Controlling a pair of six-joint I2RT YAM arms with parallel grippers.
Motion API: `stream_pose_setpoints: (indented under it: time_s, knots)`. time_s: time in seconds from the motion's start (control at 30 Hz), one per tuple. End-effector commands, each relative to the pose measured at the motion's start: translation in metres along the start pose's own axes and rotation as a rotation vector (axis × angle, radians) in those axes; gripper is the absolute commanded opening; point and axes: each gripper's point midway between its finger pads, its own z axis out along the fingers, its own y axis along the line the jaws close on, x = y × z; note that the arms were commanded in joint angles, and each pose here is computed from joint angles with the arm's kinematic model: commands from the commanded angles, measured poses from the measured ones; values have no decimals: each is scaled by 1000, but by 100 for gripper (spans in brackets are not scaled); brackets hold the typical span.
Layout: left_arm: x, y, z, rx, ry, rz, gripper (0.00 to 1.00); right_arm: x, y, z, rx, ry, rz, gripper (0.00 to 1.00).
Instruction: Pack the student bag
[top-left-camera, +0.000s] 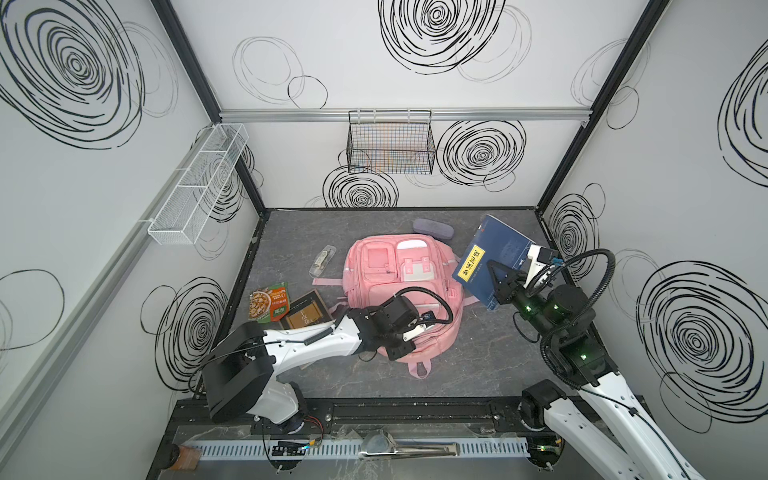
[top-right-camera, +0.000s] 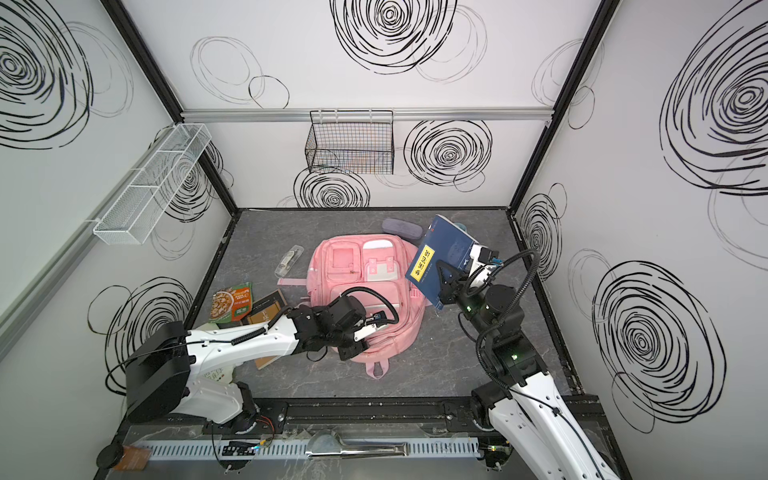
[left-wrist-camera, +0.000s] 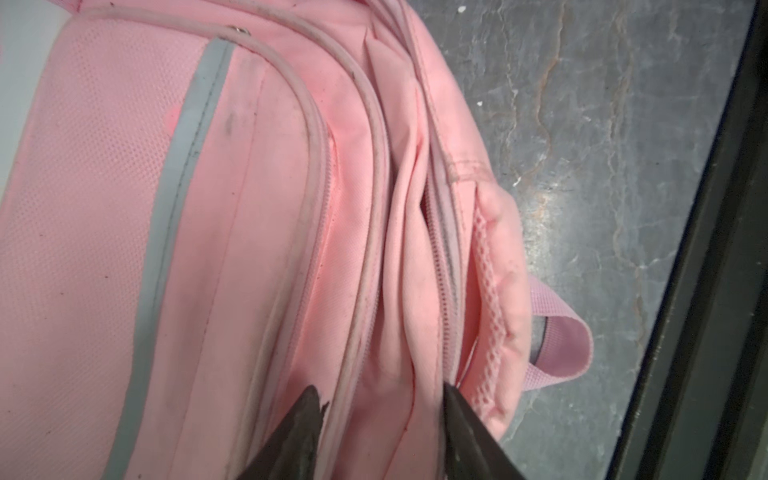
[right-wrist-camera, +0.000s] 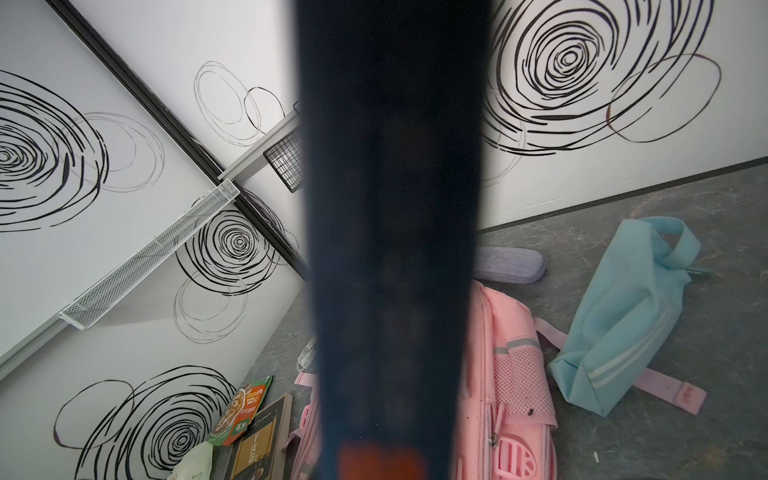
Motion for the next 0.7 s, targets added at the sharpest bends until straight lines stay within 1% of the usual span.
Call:
stream_pose_setpoints:
  time_s: [0.0, 0.13, 0.27, 0.43, 0.5, 0.6, 0.67]
  knots:
    - [-12, 13, -4, -53, -22, -18, 47, -17, 10, -5, -33, -62, -18, 0]
    - [-14, 11, -6, -38, -35, -24, 42, -15, 8, -5, -29, -59, -18, 0]
    - [-13, 15, -5, -51, -29, -31, 38, -16, 8, -6, -28, -62, -19, 0]
    - [-10, 20, -4, -72, -14, -44, 36, -16, 8, -6, -28, -64, -19, 0]
    - [-13, 21, -7, -71, -25, -54, 34, -16, 8, -7, -26, -64, -18, 0]
    - [-22, 21, -15, -43, -76, -76, 27, -16, 7, -7, -24, -63, -18, 0]
    - [-26, 20, -20, -19, -111, -91, 25, -15, 7, -8, -22, -64, -18, 0]
